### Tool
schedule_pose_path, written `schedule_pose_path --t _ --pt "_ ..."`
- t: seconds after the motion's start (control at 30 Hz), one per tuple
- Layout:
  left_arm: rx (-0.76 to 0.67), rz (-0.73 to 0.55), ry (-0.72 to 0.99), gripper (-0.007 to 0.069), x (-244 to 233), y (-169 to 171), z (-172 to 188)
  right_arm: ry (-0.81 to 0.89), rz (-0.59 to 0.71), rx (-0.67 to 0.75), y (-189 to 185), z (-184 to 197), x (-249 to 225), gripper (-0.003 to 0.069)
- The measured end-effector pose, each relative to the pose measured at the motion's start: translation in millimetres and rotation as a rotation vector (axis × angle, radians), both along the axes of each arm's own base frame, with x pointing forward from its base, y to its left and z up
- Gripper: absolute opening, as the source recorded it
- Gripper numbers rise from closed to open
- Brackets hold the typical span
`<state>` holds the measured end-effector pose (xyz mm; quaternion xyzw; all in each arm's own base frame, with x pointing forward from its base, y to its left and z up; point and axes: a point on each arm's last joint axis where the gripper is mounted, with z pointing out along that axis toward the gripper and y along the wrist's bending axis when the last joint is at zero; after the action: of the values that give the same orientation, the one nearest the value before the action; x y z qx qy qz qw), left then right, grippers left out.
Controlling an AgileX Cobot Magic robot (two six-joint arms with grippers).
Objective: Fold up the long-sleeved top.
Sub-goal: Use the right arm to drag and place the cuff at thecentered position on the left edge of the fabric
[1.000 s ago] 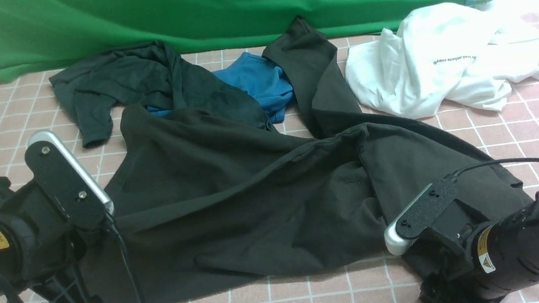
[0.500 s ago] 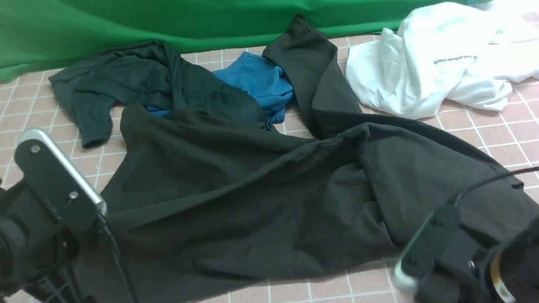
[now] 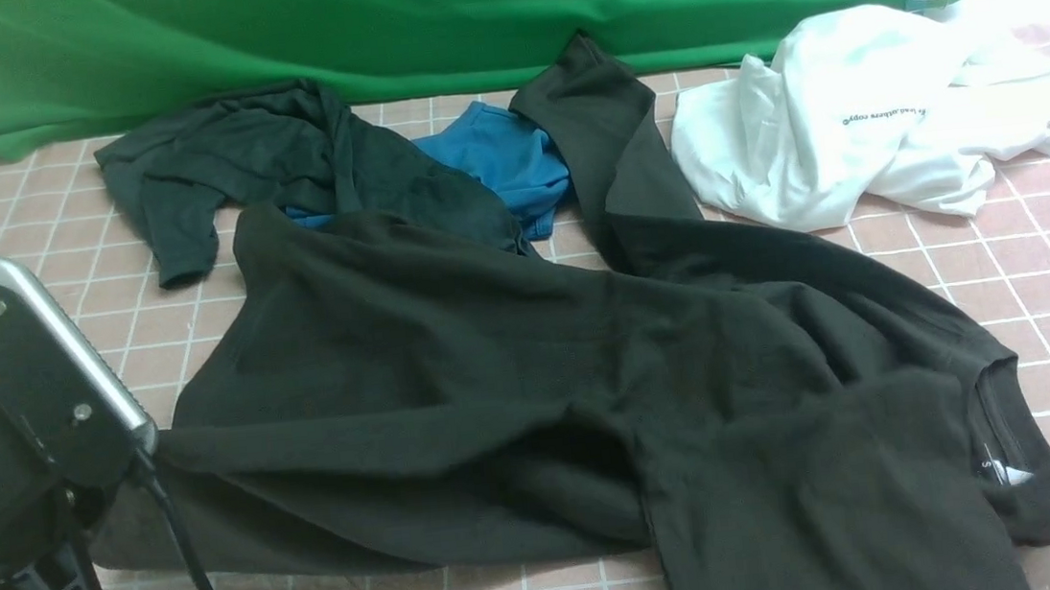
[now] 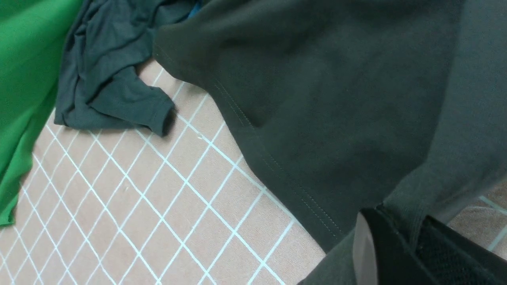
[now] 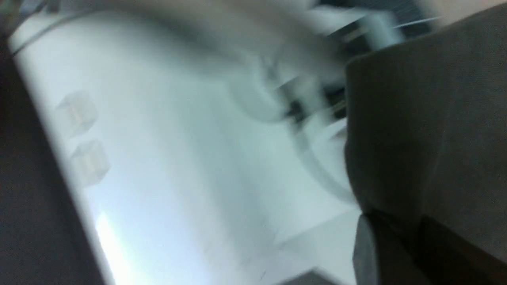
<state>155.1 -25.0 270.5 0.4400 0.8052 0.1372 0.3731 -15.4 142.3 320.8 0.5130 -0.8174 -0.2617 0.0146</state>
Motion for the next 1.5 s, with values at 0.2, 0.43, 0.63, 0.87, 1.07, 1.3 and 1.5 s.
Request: schedule_pose_path --t 0.2,0.43,0.63,0.87,1.07,1.3,1.5 --pt "-0.001 0.0 -0.004 0.0036 0.3 -0.1 0.3 0.073 0.205 0.136 -11.8 27.2 -42.2 0.0089" --pt "0.023 -0.002 0.025 0.0036 -1.6 1.3 -1.8 0.123 0.361 0.356 -21.8 58.4 -67.1 0.0089" --pt "0.066 -0.004 0.09 0.0036 -5.9 4.1 -6.2 -0.005 0.262 0.3 -22.2 52.2 -54.0 0.0089" --pt "0.129 0.003 0.247 0.0036 -17.3 9.2 -14.8 -0.373 -0.008 0.308 -29.4 53.4 -6.7 0.0089" --pt "0.164 0.015 0.362 0.0036 -26.4 12.7 -19.8 -0.65 -0.095 0.469 -34.0 82.5 22.0 0.0089" --pt "0.183 0.021 0.44 0.0036 -32.9 14.7 -22.5 -0.764 -0.141 0.58 -39.1 113.1 34.2 0.0089" --pt "0.182 0.021 0.447 0.0036 -33.5 14.7 -22.8 -0.751 -0.255 0.582 -35.9 115.9 38.5 0.0089"
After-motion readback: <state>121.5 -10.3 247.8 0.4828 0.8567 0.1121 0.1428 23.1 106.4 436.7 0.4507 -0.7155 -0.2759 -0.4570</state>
